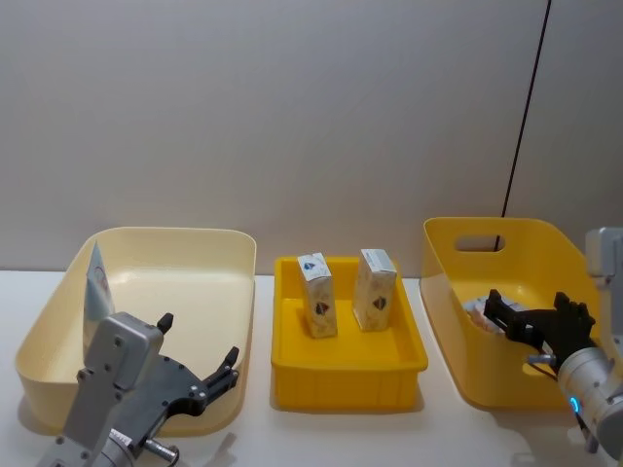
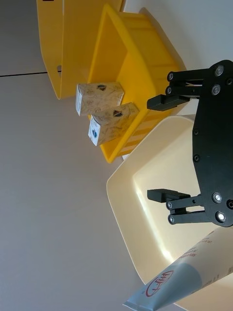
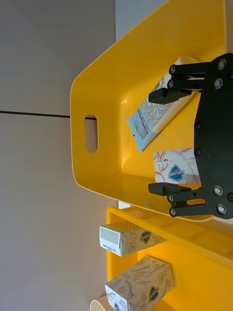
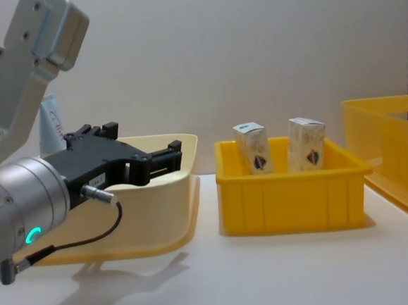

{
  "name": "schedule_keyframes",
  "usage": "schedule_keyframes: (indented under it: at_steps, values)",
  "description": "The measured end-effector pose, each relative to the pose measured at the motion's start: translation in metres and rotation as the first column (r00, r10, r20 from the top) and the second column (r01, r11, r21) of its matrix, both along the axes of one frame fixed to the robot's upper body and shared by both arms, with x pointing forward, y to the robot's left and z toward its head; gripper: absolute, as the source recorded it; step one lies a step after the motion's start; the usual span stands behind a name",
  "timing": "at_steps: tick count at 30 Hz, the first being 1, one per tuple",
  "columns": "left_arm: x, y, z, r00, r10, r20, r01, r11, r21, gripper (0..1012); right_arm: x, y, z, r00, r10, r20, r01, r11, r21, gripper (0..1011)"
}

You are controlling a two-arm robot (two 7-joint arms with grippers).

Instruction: Bimanual collaborative sorting of washing and personal care products

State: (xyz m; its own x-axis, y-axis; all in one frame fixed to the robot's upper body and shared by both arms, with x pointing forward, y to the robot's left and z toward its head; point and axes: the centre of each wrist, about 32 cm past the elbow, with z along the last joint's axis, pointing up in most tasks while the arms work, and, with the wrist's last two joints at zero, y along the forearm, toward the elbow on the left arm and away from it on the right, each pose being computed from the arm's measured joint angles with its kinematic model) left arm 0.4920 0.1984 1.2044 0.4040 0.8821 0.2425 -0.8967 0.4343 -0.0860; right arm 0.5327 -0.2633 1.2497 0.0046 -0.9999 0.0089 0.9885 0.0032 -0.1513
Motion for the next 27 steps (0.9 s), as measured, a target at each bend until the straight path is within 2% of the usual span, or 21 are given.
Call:
schedule_keyframes:
  at_steps: [3,10,16,22,27]
  values:
    - [0.0,0.0,0.0,1.0,0.0,0.0,0.0,1.0,0.0,1003,0.0,0.0,0.0,1.0,0.001,0.004,-0.001,1.0,0.0,1001]
    - [0.0,0.0,0.0,1.0,0.0,0.0,0.0,1.0,0.0,1003,-0.002,0.0,0.0,0.999,0.007,0.053,-0.007,1.0,0.001,1001]
    - [0.0,0.0,0.0,1.0,0.0,0.0,0.0,1.0,0.0,1003,-0.006,-0.002,0.0,0.993,0.018,0.12,-0.019,1.0,0.005,1001]
    - [0.0,0.0,0.0,1.0,0.0,0.0,0.0,1.0,0.0,1003,-0.01,-0.004,0.001,0.979,0.036,0.201,-0.038,0.999,0.007,1001]
    - [0.0,0.0,0.0,1.0,0.0,0.0,0.0,1.0,0.0,1003,-0.014,-0.006,0.003,0.96,0.054,0.276,-0.059,0.998,0.008,1001]
